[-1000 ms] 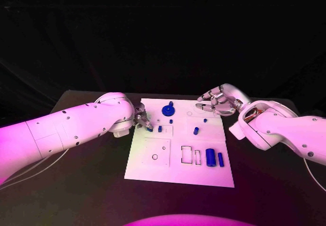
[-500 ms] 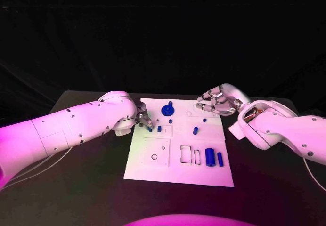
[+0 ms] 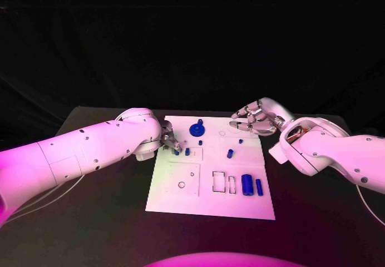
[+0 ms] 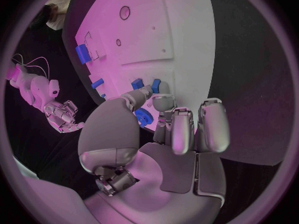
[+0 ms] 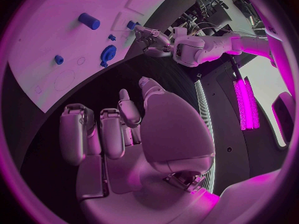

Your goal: Assemble the parts on the task board

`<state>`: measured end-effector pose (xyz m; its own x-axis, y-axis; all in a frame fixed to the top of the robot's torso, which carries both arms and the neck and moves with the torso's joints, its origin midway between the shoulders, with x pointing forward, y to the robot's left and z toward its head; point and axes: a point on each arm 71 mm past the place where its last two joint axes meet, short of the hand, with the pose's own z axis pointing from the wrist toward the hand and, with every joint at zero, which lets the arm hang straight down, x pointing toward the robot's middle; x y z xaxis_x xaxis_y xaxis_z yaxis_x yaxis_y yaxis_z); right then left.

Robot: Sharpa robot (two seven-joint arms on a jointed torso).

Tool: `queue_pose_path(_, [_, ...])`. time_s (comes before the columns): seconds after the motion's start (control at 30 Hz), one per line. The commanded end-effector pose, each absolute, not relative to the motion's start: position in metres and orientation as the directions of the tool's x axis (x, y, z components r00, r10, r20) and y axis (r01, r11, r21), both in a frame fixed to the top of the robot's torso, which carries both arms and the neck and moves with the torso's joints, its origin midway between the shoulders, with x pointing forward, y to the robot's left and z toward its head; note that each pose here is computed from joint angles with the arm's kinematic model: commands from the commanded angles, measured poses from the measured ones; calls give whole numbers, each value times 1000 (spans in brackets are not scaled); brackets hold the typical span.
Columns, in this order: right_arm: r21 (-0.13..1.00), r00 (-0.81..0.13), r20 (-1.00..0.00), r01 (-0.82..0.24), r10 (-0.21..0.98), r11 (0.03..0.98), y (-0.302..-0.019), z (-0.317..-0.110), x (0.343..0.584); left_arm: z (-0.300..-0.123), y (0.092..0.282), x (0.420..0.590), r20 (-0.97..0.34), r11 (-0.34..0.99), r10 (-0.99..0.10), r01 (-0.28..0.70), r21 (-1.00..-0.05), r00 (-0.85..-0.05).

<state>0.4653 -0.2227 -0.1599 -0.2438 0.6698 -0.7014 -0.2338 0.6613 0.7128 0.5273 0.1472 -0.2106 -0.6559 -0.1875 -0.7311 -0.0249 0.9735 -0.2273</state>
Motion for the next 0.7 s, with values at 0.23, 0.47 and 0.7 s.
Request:
queue_pose_path(0.23, [707, -248, -708, -246, 662, 664, -222, -160, 465, -217, 149, 525, -713, 980, -163, -29, -197, -681])
queue_pose_path(0.47, [706, -247, -708, -246, 662, 664, -222, -160, 465, -216, 152, 526, -715, 976, -184, -42, -212, -675])
queue_pose_path(0.7, [706, -246, -708, -246, 662, 664, -223, -160, 465, -215, 153, 527, -720, 971, -208, -51, -234, -661])
